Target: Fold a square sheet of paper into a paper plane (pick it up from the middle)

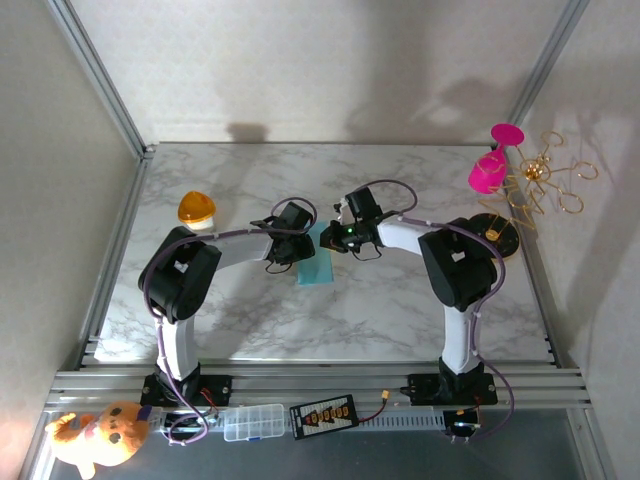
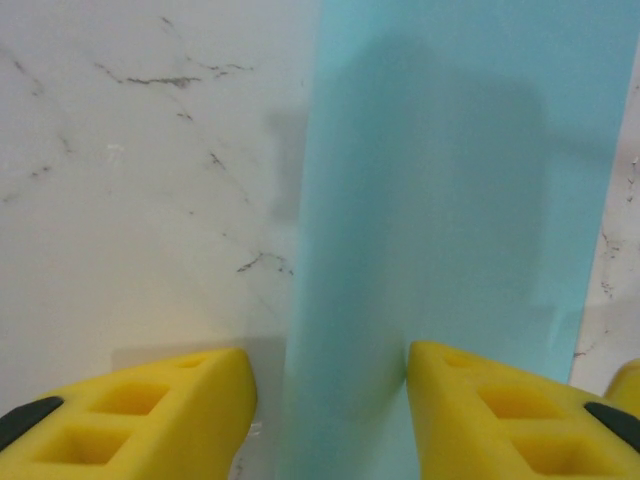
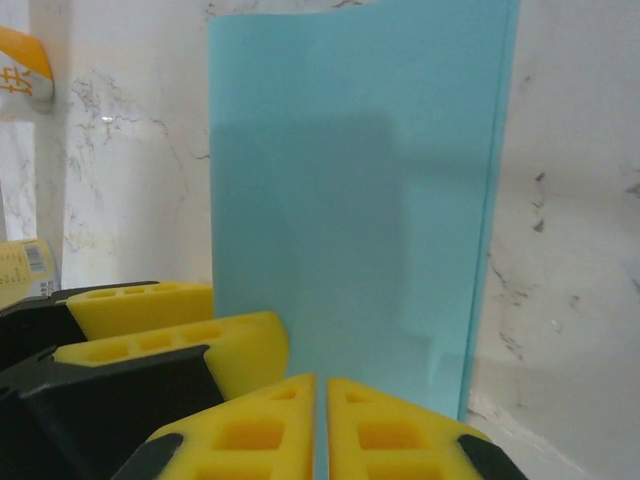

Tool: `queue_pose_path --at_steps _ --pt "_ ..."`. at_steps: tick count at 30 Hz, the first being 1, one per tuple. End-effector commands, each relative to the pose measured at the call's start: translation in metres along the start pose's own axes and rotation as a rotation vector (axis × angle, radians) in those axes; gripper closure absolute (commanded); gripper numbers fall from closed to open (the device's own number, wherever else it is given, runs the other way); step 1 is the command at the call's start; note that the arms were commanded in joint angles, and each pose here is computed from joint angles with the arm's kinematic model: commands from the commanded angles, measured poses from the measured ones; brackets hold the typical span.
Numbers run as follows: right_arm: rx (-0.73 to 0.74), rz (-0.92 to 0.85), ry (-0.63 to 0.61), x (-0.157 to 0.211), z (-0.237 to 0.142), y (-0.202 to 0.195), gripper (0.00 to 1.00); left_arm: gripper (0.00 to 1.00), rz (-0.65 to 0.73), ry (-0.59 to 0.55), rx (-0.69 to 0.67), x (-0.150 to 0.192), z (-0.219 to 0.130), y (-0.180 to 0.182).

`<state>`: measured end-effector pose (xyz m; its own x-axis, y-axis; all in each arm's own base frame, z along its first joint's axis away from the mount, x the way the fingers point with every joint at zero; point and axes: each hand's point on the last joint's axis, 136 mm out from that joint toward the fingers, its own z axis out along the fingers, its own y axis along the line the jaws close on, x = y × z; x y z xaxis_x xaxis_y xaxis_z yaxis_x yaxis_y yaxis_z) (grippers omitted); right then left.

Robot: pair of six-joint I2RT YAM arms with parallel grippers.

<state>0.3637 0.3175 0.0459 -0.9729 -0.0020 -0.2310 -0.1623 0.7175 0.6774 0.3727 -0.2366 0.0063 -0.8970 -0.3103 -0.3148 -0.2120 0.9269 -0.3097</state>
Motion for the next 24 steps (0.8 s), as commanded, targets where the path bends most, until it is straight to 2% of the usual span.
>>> queue_pose_path --at_steps 1,11,19,24 --pt "0.021 0.002 0.039 0.005 0.008 -0.004 0.90 0.52 0.009 0.232 -0.193 0.081 0.061 0.071" --pt "0.056 0.016 0.065 0.014 0.015 -0.017 0.91 0.52 0.008 0.242 -0.200 0.085 0.063 0.073" --pt "0.193 0.045 0.116 0.035 0.023 -0.056 0.92 0.52 0.012 0.237 -0.199 0.084 0.062 0.072" --pt "0.277 0.070 0.158 0.052 0.026 -0.081 0.94 0.51 0.024 0.174 -0.168 0.060 0.047 0.054"
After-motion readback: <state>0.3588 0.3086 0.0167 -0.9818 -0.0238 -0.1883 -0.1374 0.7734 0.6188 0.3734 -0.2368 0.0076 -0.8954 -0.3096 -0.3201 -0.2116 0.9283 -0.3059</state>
